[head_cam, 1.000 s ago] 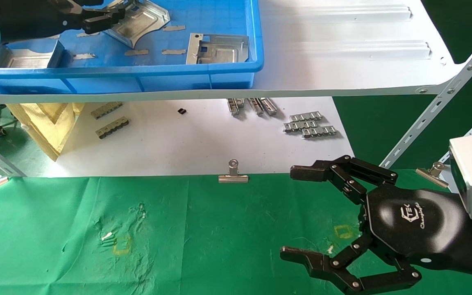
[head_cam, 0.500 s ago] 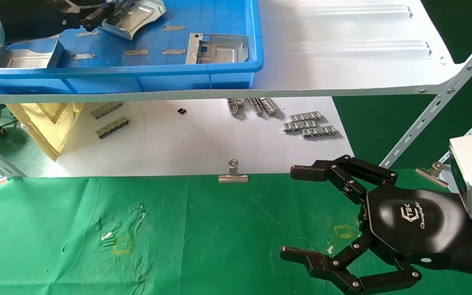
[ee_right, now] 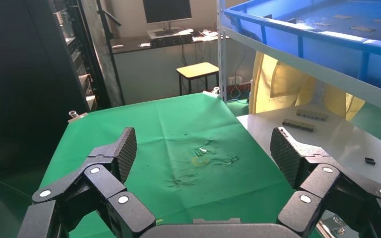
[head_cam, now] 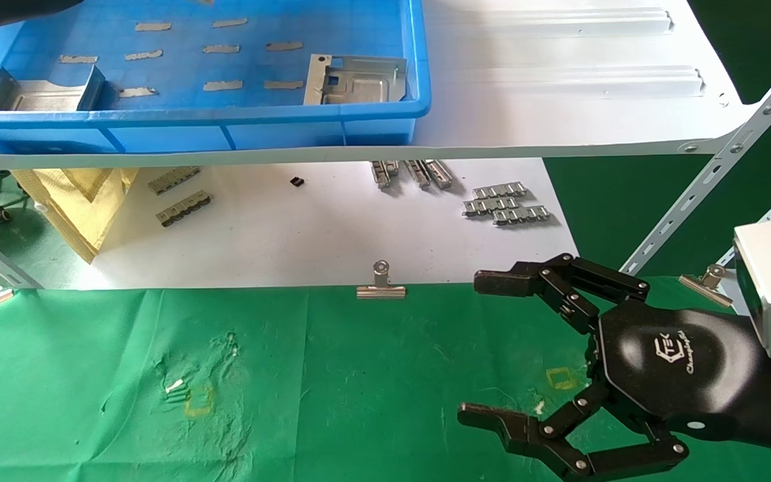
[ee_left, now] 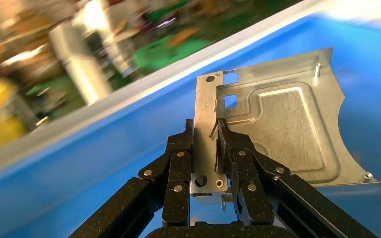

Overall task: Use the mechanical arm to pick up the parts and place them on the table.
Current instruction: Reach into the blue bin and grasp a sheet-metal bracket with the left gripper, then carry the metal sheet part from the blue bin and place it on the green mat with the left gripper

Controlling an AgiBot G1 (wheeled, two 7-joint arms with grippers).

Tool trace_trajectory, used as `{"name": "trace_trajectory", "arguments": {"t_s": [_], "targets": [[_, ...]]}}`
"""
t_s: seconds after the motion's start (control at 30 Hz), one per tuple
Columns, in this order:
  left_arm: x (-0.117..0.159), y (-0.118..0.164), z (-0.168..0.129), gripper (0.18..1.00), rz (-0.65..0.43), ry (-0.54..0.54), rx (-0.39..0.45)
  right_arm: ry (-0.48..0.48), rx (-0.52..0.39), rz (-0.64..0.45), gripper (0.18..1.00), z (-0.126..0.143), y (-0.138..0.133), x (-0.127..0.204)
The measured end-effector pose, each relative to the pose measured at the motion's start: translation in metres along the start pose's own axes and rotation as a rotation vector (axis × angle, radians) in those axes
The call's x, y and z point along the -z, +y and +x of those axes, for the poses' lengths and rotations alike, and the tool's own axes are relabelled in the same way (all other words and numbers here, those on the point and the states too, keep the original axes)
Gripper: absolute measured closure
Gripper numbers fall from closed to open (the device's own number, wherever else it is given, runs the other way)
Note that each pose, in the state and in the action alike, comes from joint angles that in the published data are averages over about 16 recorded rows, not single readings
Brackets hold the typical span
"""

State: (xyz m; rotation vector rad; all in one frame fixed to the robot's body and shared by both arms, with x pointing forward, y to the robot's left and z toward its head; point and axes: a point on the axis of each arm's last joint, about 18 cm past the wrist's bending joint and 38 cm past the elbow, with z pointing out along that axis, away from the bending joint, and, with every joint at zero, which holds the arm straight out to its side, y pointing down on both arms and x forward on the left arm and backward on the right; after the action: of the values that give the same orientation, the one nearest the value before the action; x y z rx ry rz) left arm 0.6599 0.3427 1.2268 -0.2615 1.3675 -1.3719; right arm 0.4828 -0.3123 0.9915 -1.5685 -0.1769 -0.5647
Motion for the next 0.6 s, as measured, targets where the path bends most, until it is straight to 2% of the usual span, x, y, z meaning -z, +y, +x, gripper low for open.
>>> {"name": "trace_trajectory", "arguments": {"t_s": [0.3,0.6], "targets": [[0.039,-0.016,0.050,0.914,0.163,0.331,-0.116,0.000,0.000,0.000,0.178,0.000,0.000,0.000],[0.078,-0.004,0.081,0.914,0.238,0.494,-0.281,0.000,0.000,0.000,0.178,0.000,0.000,0.000]]}}
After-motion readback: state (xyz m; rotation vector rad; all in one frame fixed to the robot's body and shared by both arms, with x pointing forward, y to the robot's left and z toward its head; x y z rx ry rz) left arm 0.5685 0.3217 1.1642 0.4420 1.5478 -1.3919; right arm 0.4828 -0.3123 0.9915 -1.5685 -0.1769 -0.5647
